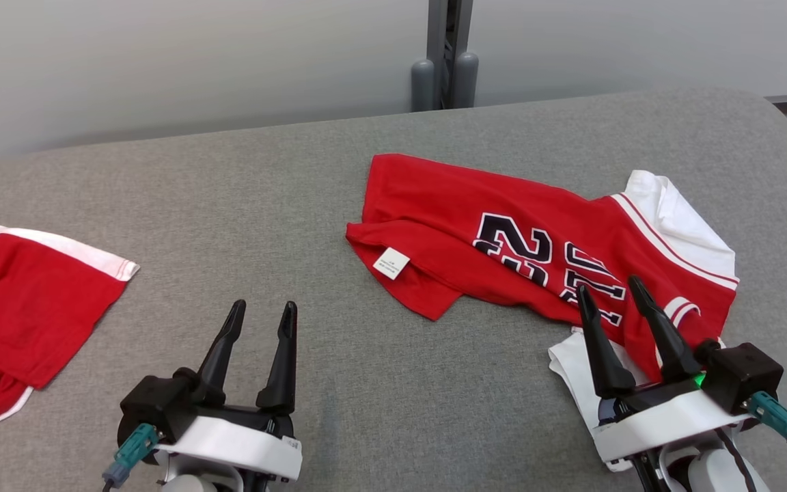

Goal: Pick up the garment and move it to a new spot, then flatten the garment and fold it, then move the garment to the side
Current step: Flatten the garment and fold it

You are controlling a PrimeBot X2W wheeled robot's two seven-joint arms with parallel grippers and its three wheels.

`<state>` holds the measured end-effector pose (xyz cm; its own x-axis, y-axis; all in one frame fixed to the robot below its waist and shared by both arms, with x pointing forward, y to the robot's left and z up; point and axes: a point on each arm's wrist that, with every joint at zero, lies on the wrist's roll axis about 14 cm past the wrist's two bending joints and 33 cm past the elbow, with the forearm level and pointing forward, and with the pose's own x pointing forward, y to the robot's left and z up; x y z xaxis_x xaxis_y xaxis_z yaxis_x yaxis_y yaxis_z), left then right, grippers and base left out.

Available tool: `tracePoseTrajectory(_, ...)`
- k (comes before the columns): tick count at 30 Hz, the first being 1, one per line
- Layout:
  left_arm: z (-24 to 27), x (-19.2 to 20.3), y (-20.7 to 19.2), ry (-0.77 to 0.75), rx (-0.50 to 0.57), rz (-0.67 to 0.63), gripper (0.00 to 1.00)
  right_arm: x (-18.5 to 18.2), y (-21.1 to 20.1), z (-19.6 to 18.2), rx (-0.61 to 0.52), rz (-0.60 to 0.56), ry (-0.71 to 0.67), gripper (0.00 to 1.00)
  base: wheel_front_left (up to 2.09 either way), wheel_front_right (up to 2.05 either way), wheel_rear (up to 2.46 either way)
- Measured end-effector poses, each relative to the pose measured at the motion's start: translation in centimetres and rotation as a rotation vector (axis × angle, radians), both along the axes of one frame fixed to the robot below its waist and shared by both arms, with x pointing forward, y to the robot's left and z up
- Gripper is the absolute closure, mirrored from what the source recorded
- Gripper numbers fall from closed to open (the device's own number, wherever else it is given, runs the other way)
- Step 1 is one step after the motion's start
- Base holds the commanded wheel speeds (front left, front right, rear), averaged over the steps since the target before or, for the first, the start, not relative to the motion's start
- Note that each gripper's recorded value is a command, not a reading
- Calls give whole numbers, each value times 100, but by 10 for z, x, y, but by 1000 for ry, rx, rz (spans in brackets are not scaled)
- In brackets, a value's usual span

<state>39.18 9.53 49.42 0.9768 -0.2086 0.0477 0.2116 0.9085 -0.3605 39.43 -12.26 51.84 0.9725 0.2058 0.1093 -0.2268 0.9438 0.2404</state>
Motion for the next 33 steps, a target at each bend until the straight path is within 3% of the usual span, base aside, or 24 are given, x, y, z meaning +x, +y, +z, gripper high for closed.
tracePoseTrajectory(8,-14,32,-19,23,50,-55,0,10,-17,3,-20,-49,-24,0,0,0,0)
tracePoseTrajectory(15,-25,110,-55,82,174,-169,0,19,-37,-7,-32,-106,-8,0,0,0,0)
tracePoseTrajectory(23,-64,177,-101,278,346,-340,0,22,-62,-29,-48,-176,52,0,0,0,0)
tracePoseTrajectory(33,-122,209,-126,517,493,-434,0,15,-85,-41,-70,-243,96,0,0,0,0)
